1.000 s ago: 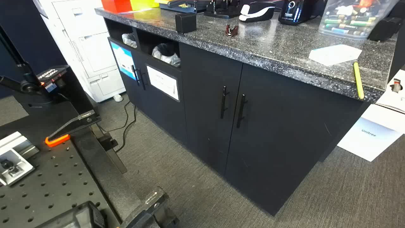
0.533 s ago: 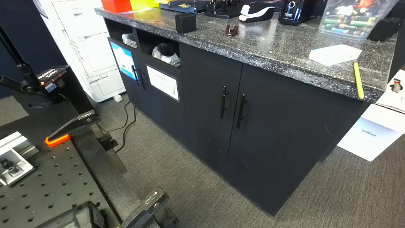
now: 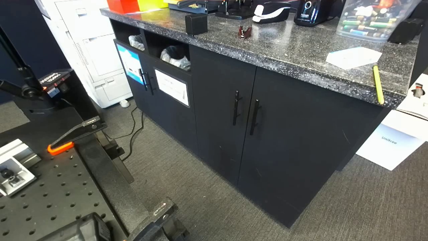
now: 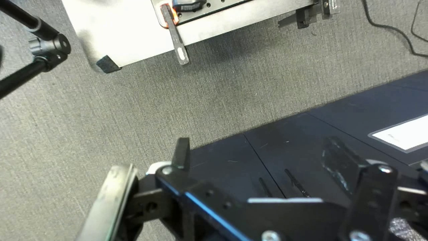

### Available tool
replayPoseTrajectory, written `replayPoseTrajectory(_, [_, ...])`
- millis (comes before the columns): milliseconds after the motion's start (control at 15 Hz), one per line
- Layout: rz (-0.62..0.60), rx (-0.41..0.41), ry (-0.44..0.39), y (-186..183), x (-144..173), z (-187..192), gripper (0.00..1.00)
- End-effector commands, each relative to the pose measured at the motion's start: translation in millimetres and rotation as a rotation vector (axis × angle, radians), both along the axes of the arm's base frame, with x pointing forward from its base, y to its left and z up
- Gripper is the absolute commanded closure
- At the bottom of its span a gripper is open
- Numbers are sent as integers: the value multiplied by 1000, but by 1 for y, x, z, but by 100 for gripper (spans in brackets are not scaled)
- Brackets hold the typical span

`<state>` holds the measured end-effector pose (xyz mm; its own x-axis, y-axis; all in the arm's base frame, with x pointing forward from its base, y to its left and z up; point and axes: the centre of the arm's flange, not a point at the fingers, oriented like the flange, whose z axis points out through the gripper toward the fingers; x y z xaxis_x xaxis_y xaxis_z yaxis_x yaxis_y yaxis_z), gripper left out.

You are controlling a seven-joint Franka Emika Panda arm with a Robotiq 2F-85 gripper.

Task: Open the left cabinet door

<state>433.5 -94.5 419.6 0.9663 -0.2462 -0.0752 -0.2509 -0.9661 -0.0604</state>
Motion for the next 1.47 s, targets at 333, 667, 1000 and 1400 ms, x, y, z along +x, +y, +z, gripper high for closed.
replayPoseTrajectory(333, [74, -53, 27, 115, 117, -151, 0])
replayPoseTrajectory(667, [69, -136, 29, 135, 138, -254, 0])
replayPoseTrajectory(1000, [59, -245, -70, 160, 163, -297, 0])
replayPoseTrajectory(1400, [22, -248, -237, 161, 217, -318, 0])
